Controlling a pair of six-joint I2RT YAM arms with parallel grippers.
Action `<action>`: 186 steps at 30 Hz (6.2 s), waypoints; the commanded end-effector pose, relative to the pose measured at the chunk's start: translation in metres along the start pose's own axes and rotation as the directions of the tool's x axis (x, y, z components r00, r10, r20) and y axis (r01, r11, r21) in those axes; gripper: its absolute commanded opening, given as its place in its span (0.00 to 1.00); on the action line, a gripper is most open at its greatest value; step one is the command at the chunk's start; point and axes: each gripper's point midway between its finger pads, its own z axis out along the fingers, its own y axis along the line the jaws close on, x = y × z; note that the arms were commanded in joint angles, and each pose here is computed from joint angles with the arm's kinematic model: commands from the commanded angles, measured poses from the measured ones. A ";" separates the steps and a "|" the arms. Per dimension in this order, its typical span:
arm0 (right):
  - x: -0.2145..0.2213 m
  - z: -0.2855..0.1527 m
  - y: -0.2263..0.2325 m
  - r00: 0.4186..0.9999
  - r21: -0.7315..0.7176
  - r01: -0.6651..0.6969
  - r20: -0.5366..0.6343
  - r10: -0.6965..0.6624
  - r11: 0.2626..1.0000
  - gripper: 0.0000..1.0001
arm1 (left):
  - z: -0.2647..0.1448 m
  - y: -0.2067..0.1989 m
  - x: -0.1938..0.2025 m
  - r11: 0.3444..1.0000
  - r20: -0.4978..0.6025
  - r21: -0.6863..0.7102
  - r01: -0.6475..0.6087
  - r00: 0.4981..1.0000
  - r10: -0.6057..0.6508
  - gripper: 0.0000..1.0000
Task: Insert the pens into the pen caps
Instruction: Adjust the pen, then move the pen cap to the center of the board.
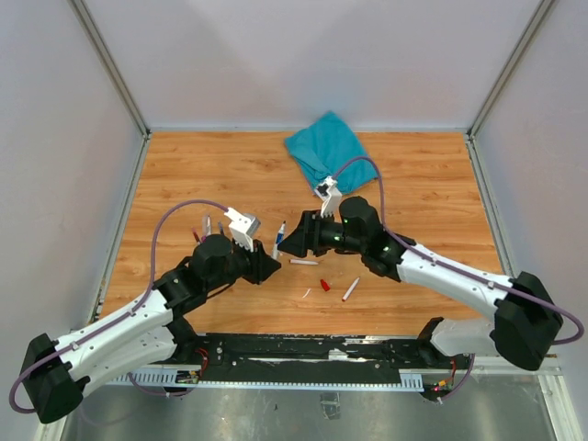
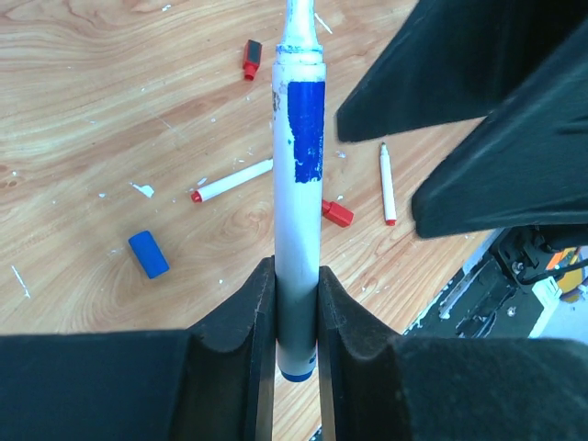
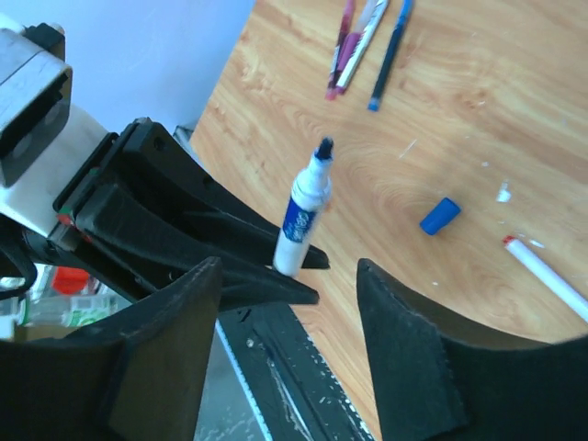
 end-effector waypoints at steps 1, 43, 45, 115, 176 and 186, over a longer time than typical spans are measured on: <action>-0.004 -0.023 -0.021 0.994 0.138 0.079 0.066 -0.089 0.987 0.64 | -0.002 -0.006 -0.018 1.000 0.017 -0.021 0.020 1.000 -0.020 0.01; 0.021 -0.029 -0.075 0.978 0.495 0.207 -0.125 -0.167 0.844 0.64 | -0.072 0.034 -0.105 0.937 0.176 -0.344 0.060 0.984 0.002 0.00; 0.025 -0.012 -0.069 0.983 0.511 0.180 -0.120 -0.137 0.841 0.65 | -0.079 0.038 -0.107 0.921 0.163 -0.386 0.054 0.987 0.010 0.01; 0.089 0.100 -0.118 0.972 0.883 0.043 -0.145 0.184 0.468 0.61 | -0.115 0.049 -0.122 0.896 0.317 -0.430 0.108 0.948 0.037 0.01; 0.179 0.012 -0.111 0.715 0.503 0.528 -0.698 -0.038 0.685 0.37 | -0.106 0.050 -0.115 0.896 0.280 -0.433 0.099 0.960 0.029 0.01; 0.182 0.011 -0.119 0.688 0.508 0.556 -0.726 -0.020 0.658 0.34 | -0.107 0.050 -0.116 0.896 0.283 -0.433 0.101 0.959 0.029 0.01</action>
